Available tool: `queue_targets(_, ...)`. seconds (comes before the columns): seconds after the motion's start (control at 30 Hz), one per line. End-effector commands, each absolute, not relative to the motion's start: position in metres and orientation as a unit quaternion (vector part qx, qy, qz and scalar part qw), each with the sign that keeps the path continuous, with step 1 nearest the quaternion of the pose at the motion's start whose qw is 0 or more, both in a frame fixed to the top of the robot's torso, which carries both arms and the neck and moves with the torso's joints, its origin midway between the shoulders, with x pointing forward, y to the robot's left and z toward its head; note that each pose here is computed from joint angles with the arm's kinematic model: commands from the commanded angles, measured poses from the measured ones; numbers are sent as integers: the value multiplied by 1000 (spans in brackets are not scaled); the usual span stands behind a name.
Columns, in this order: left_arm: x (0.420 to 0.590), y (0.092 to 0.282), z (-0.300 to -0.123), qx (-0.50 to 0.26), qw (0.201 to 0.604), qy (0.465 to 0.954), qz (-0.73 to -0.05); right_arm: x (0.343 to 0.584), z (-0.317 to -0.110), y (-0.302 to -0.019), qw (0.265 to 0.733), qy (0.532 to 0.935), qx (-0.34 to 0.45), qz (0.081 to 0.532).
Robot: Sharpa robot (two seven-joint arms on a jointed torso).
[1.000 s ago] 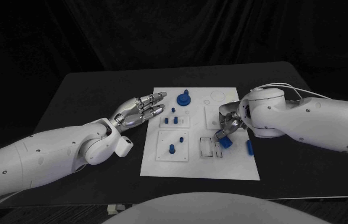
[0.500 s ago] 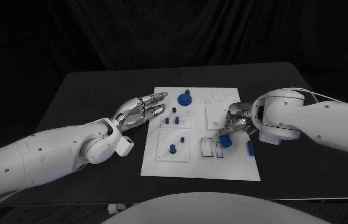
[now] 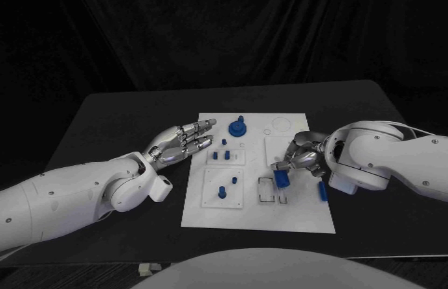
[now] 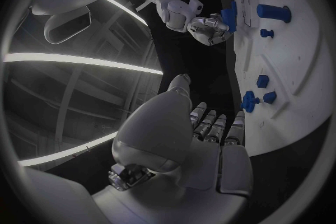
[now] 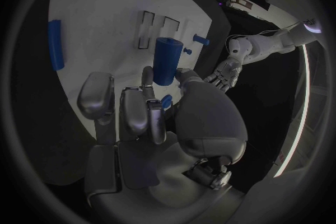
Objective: Assemble the parts on the task board
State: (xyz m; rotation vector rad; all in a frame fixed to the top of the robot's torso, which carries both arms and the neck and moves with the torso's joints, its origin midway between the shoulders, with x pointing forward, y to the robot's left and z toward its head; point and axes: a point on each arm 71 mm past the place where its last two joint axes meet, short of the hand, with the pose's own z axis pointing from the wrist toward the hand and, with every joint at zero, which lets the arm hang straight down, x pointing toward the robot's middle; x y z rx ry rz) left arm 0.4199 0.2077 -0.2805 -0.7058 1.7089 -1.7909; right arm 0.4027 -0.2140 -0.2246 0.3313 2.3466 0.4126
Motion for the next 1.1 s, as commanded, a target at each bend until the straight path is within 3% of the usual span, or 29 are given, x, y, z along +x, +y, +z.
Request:
queue_targets(0.03, 419, 206, -279, -261, 274, 633, -675, 403, -221, -213, 383, 891, 170, 173)
queue_targets(1.1, 419, 204, -279, -262, 271, 636, -673, 374, -249, -204, 368, 895, 176, 177)
